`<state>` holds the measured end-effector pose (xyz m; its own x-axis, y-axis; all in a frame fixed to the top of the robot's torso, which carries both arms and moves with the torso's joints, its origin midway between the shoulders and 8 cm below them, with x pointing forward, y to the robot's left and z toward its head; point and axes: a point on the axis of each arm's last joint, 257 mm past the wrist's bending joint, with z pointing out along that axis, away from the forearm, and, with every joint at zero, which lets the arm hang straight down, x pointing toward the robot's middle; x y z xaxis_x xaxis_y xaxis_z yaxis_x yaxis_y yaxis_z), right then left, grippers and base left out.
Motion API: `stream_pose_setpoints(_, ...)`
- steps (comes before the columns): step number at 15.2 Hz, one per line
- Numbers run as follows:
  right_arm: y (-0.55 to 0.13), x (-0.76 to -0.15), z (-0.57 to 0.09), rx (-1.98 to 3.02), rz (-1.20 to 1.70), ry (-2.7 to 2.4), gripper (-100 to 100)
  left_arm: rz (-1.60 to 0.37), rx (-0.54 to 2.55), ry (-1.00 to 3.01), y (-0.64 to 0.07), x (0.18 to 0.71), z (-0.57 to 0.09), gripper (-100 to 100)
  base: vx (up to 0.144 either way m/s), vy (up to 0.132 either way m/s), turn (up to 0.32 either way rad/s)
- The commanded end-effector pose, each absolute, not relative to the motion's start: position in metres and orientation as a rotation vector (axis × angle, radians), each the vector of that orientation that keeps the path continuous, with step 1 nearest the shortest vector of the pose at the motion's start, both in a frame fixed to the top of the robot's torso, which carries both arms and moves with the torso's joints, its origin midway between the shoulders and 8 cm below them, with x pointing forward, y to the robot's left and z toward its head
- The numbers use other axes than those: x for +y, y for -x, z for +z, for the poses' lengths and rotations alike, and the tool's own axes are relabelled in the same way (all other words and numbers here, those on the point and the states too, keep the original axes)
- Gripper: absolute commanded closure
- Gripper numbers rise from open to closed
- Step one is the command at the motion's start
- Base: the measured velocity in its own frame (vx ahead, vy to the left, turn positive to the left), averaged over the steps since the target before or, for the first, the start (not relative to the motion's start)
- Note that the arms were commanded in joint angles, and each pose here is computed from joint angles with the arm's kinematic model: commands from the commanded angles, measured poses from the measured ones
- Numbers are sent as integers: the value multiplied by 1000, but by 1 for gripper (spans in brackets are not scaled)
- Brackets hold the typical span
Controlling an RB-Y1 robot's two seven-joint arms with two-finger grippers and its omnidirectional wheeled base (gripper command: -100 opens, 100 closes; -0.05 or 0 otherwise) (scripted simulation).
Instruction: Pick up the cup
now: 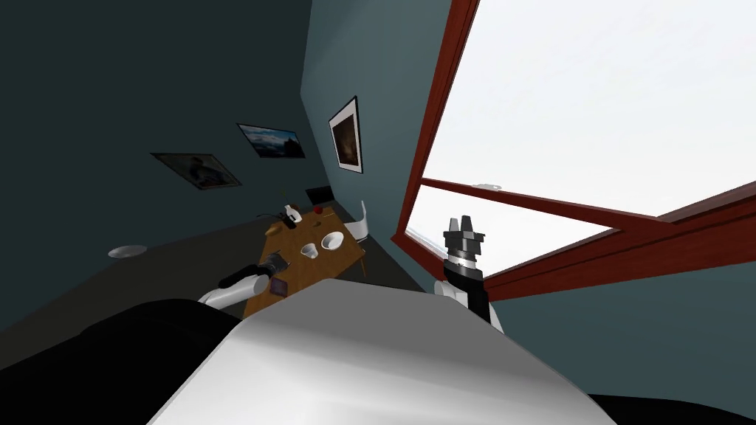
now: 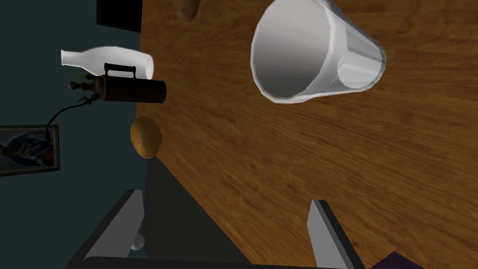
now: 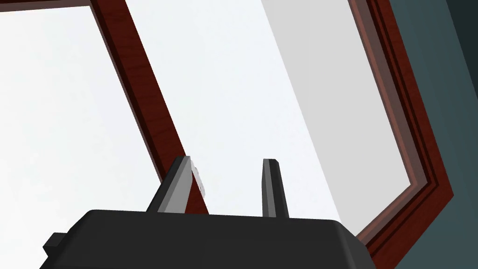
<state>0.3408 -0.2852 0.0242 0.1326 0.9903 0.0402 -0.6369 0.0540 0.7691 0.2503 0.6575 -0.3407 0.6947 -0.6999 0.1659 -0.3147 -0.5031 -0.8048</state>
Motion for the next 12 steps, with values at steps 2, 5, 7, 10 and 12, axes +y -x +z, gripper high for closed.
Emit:
stream_pose_setpoints(2, -341, -285, 24, 599, 1355, -747, 0, -554, 695, 2213, -219, 677, -356, -100, 44, -31, -150)
stream_pose_setpoints(5, -341, -285, 24, 599, 1355, -747, 0, -499, 632, 2296, -194, 689, -369, -100, 66, -41, -258)
stream_pose_setpoints(7, -341, -285, 24, 599, 1355, -747, 0, -464, 562, 2354, -173, 701, -375, -100, 51, -26, -151)
stream_pose_setpoints(10, -341, -285, 24, 599, 1355, -747, 0, -415, 492, 2431, -149, 707, -385, -100, 44, -21, -175)
stream_pose_setpoints(12, -341, -285, 24, 599, 1355, -747, 0, -402, 494, 2448, -146, 705, -389, -100, 47, -21, -153)
